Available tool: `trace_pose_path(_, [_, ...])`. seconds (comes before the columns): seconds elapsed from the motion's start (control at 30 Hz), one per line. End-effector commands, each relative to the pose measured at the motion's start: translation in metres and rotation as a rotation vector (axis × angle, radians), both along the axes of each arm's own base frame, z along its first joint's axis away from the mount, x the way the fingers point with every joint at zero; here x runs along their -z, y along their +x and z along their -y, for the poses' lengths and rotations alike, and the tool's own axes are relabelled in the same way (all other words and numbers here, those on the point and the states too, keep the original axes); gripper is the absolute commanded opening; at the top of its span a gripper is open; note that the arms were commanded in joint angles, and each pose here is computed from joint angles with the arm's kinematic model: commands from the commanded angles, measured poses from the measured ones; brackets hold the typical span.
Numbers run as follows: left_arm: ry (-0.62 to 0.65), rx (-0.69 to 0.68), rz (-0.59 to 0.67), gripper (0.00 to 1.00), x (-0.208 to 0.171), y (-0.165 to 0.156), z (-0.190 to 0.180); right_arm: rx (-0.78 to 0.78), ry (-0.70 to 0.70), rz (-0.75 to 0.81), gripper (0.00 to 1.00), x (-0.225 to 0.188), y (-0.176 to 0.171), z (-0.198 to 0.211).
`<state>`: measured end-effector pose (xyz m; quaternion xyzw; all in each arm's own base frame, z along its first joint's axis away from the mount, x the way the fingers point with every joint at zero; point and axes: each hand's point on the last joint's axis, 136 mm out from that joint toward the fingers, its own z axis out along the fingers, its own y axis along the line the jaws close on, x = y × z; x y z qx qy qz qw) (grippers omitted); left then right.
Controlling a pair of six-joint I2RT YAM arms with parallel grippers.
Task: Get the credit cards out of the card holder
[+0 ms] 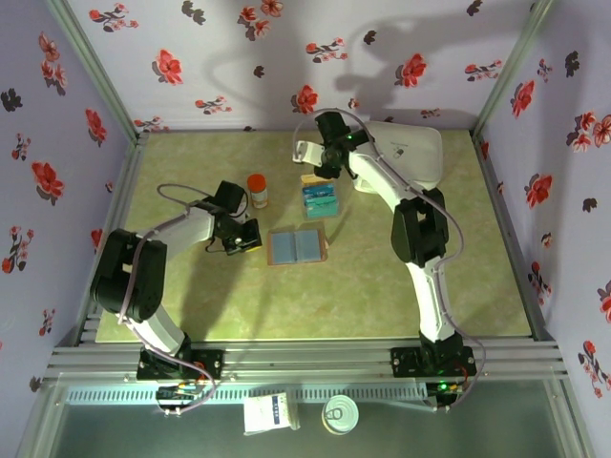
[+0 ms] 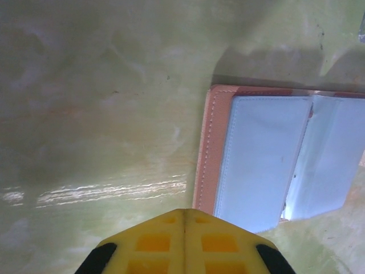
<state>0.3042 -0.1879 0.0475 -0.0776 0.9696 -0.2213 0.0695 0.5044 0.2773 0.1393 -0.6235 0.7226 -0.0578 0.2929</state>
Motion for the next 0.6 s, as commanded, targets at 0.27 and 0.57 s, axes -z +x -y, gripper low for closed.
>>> trace_pose_path(0.27, [-0.11,0.022,-0.011,0.0,0.01,0.012,0.026,0.54,0.496,-0.141,0.33,-0.047,-0.054,-0.022])
trace_pose_path(0.57, [-0.093,0.027,-0.051,0.0,0.025,0.004,0.031,0.851,0.718,-0.592,0.26,0.0,-0.131,-0.056])
